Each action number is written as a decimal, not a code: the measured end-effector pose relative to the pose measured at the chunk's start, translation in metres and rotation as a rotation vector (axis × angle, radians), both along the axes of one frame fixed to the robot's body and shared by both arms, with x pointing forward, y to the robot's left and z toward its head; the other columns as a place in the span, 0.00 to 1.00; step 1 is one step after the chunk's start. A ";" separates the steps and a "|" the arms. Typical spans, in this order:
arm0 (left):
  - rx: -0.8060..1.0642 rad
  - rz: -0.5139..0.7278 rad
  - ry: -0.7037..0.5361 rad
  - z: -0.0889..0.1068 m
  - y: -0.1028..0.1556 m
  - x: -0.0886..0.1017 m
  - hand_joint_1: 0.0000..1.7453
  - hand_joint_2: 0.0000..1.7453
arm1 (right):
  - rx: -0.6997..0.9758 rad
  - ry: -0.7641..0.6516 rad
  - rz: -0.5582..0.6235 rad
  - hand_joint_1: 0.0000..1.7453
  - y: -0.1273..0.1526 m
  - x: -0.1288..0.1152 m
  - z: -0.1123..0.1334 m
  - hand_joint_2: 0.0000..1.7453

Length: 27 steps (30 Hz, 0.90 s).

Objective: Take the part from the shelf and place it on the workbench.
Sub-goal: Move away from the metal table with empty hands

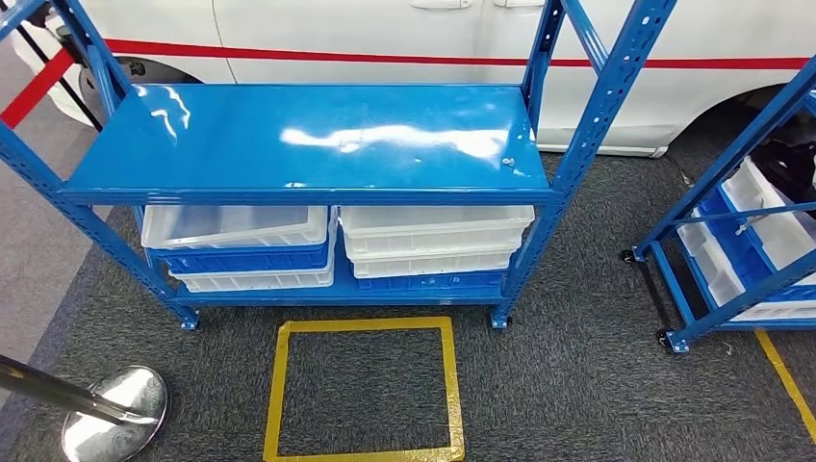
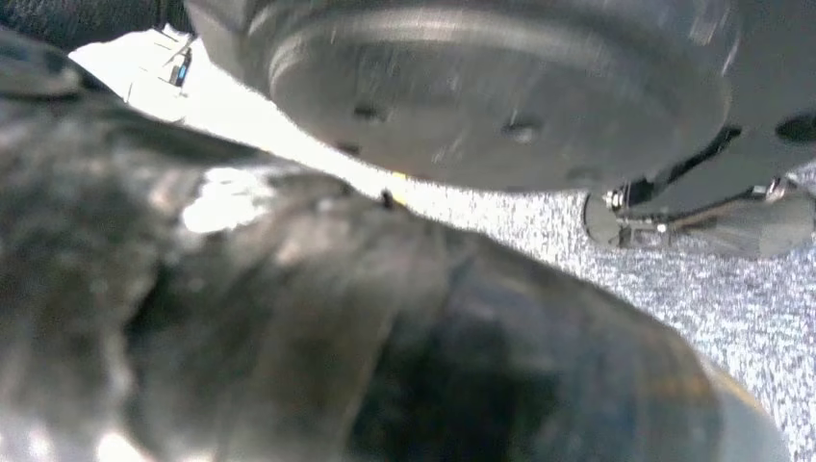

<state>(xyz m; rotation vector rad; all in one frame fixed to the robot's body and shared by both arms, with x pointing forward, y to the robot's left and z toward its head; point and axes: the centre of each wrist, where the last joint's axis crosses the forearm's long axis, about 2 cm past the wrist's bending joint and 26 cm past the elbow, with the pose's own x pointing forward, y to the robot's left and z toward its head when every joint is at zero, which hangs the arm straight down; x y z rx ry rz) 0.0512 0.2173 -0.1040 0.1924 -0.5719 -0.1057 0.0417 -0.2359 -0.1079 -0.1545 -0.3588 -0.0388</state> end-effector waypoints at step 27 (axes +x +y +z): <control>0.018 -0.019 -0.019 0.000 0.014 0.008 0.00 1.00 | -0.012 0.121 0.002 0.00 -0.002 -0.019 -0.002 1.00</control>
